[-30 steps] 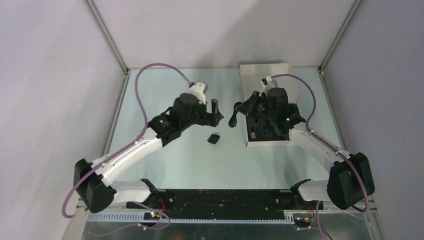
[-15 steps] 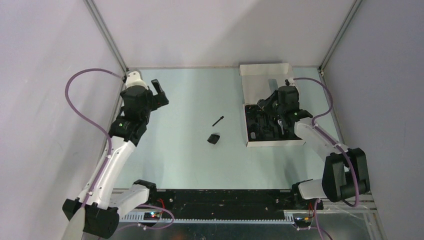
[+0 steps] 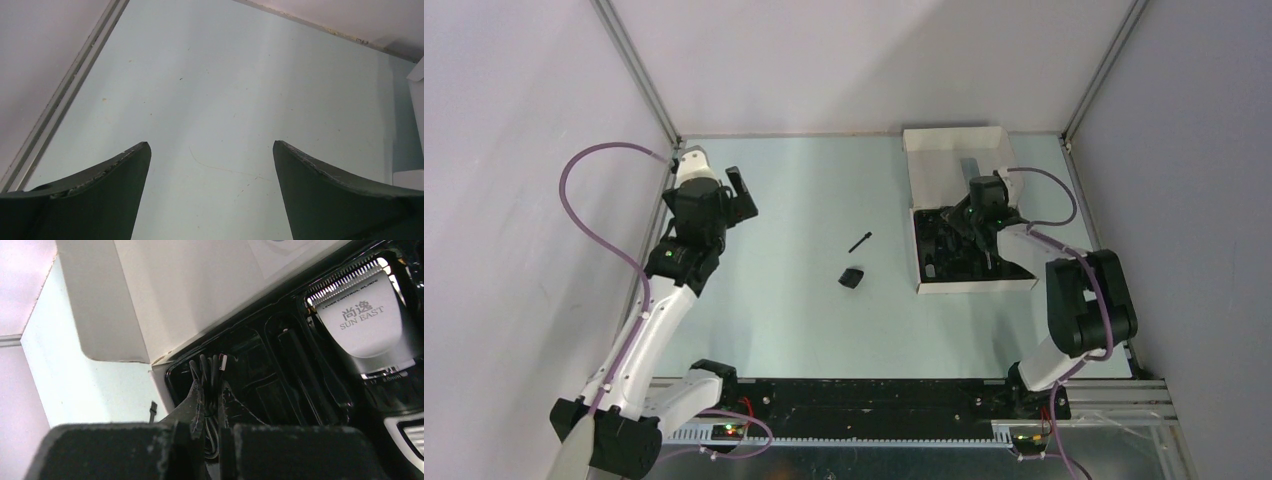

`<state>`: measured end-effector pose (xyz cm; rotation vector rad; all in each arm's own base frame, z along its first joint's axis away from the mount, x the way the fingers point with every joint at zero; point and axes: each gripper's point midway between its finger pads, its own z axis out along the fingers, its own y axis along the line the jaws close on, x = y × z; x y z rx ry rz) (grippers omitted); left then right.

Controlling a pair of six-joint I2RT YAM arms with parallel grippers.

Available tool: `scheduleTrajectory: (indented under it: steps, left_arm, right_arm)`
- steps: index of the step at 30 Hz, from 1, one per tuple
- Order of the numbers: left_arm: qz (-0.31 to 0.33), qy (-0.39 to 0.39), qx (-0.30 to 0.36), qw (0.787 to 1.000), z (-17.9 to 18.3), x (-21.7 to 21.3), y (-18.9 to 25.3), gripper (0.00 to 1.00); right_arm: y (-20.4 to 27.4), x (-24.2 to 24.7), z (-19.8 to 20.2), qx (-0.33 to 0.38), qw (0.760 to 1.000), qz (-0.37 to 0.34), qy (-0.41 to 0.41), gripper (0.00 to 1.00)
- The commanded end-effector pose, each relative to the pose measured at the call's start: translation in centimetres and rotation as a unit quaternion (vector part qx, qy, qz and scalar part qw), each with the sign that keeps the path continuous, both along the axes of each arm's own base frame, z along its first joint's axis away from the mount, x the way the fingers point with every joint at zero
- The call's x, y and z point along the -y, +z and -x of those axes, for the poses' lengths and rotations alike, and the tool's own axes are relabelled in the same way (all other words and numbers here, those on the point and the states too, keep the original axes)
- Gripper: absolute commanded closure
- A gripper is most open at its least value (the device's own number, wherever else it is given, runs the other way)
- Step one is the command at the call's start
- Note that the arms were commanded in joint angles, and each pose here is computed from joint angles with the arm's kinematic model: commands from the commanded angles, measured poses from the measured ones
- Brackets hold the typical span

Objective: Sort the hair-cutting tools

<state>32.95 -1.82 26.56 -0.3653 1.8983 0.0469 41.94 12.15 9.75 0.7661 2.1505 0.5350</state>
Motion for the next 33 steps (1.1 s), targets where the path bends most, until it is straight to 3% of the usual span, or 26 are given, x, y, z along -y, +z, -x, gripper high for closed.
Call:
scheduleTrajectory:
  steps: [1, 3, 7, 11, 13, 18, 24, 28, 33]
  left_arm:
    - [-0.009, 0.009, 0.017, 1.000, -0.3, -0.6, 0.7, 0.01]
    - [-0.008, 0.007, 0.018, 1.000, -0.4, -0.4, 0.7, 0.01]
    - [-0.007, 0.001, 0.020, 1.000, -0.4, -0.3, 0.7, 0.01]
    - [-0.006, 0.000, 0.022, 1.000, -0.4, -0.2, 0.8, 0.01]
    - [-0.006, -0.002, 0.022, 1.000, -0.4, -0.2, 0.8, 0.01]
    - [-0.002, -0.011, 0.024, 1.000, -0.4, 0.2, 0.8, 0.01]
    - [0.001, -0.017, 0.024, 1.000, -0.5, 0.4, 0.8, 0.01]
    - [0.005, -0.024, 0.021, 0.999, -0.6, 0.7, 0.7, 0.01]
    - [0.011, -0.031, 0.017, 0.999, -0.7, 0.9, 0.4, 0.01]
  right_arm:
    - [1.6, -0.7, -2.5, 0.040, 0.999, -0.026, -0.010, 1.00]
    - [0.6, -0.8, -2.4, 0.027, 0.999, -0.025, -0.009, 1.00]
    - [-0.3, -0.8, -2.0, 0.013, 1.000, -0.019, -0.003, 0.78]
    - [1.8, 0.0, -1.5, 0.031, 1.000, 0.006, -0.001, 0.58]
    - [3.2, 0.8, -1.1, 0.045, 0.998, 0.033, 0.001, 0.54]
    - [4.8, 2.2, 0.2, 0.053, 0.995, 0.089, 0.011, 0.52]
    - [5.9, 0.1, 1.8, 0.063, 0.985, 0.134, 0.091, 0.49]
    - [6.0, -2.3, 3.3, 0.054, 0.970, 0.184, 0.149, 0.38]
    - [5.3, -6.6, 5.9, 0.044, 0.954, 0.193, 0.224, 0.30]
